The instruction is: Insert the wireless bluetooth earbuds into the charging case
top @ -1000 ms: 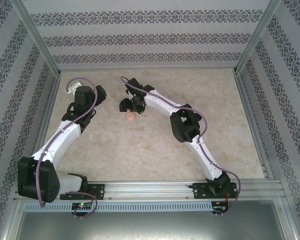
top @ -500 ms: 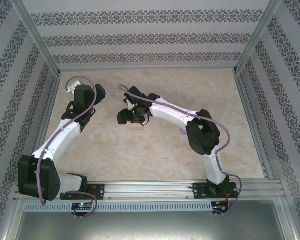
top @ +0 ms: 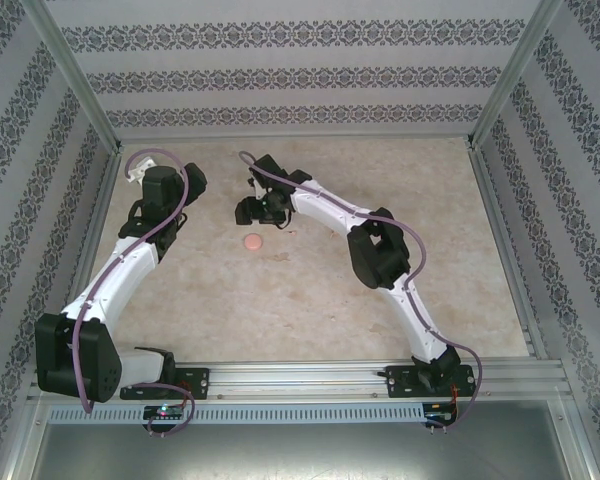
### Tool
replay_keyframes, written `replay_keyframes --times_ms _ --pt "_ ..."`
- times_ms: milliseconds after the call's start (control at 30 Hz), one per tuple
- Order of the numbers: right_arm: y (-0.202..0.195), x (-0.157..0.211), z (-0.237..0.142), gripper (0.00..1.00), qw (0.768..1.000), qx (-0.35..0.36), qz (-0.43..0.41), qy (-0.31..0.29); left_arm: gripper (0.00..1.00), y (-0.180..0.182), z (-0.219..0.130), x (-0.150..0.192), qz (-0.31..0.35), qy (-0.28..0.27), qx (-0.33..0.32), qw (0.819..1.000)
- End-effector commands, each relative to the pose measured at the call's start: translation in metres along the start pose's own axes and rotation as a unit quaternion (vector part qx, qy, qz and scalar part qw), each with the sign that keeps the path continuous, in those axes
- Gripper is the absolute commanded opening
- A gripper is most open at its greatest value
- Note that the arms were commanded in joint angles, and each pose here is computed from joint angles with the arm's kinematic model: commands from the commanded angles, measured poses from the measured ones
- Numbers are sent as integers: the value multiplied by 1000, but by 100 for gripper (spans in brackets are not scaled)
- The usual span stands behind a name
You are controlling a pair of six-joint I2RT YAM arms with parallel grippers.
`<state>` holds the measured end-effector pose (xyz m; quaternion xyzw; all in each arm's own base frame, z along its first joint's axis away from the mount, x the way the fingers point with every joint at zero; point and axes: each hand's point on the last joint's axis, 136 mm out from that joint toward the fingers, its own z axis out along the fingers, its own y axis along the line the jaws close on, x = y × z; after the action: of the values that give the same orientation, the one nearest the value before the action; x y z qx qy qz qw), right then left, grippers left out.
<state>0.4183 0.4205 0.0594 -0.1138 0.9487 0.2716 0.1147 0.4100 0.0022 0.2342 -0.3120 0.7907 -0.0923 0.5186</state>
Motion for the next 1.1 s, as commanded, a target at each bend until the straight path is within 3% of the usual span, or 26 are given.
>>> replay_keyframes --times_ms 0,467,667,833,1067 --pt "8 10 7 66 1000 -17 -1 26 99 -6 -9 -19 0 -16 9 1000" --pt "22 47 5 65 998 -13 -15 53 99 -8 -8 -17 -8 -11 15 1000" --pt "17 44 -15 72 999 33 -36 23 99 -8 -9 -17 -6 -12 18 1000" --pt "15 47 -22 79 990 89 -108 23 99 -9 -13 -28 -3 -23 21 1000" --pt "15 49 -14 80 982 132 -132 29 99 -4 -20 -49 -16 -43 16 999"
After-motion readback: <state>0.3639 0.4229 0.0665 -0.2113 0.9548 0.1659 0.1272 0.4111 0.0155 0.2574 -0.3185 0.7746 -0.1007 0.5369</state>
